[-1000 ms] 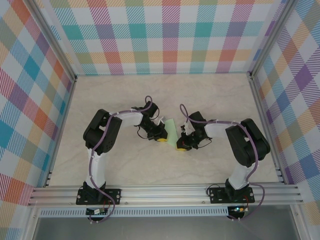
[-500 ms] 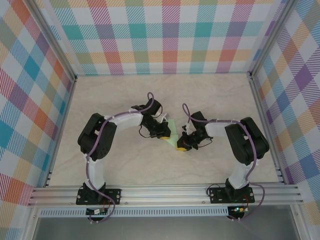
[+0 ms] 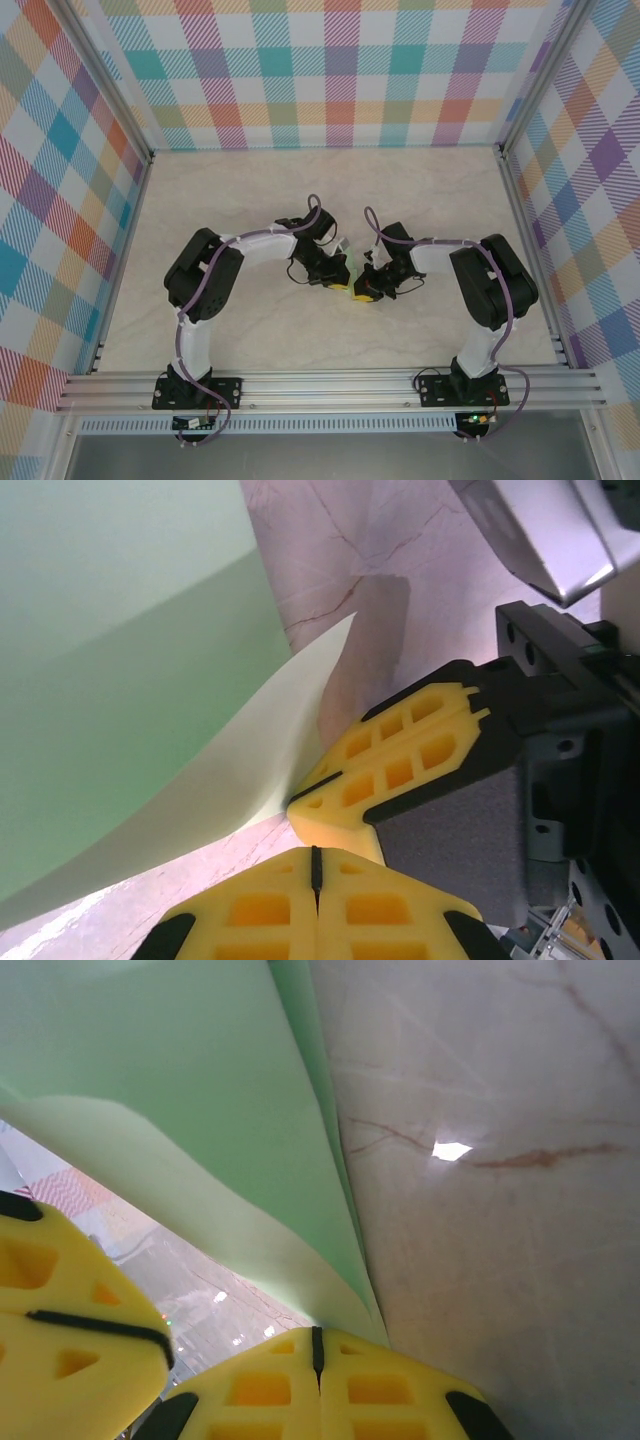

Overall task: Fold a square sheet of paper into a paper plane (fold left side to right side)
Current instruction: Third fold the triangle at the center of the table.

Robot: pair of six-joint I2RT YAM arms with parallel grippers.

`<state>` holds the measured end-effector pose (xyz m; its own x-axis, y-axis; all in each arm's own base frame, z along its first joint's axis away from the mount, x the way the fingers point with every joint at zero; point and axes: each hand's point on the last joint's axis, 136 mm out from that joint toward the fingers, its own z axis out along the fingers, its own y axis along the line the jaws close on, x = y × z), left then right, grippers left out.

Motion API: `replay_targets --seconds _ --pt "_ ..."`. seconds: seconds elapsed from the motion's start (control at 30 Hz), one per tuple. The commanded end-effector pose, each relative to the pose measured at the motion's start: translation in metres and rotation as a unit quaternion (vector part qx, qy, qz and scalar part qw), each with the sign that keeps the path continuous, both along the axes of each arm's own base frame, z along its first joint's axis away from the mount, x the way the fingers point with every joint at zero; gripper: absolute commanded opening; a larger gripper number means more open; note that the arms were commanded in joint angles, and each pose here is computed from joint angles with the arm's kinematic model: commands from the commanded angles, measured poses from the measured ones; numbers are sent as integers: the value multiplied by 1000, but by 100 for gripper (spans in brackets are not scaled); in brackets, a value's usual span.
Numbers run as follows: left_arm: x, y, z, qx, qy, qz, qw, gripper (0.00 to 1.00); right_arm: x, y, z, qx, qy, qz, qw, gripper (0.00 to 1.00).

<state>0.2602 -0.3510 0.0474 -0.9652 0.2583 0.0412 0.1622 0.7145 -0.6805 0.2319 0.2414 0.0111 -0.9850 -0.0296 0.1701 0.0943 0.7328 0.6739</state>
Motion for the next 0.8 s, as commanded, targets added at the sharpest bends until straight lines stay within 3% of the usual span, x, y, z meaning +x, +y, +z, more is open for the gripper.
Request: replay_targets --seconds 0.0,0.4,0.77 --pt "-10 -2 -13 6 14 -7 1000 5 -25 -36 -44 -117 50 -8 992 0" --pt "-9 -4 -29 18 18 -11 1000 4 -25 -38 -45 -123 50 -5 991 0" --pt "5 20 -46 64 3 -4 998 3 -27 -42 -45 -134 53 -1 990 0"
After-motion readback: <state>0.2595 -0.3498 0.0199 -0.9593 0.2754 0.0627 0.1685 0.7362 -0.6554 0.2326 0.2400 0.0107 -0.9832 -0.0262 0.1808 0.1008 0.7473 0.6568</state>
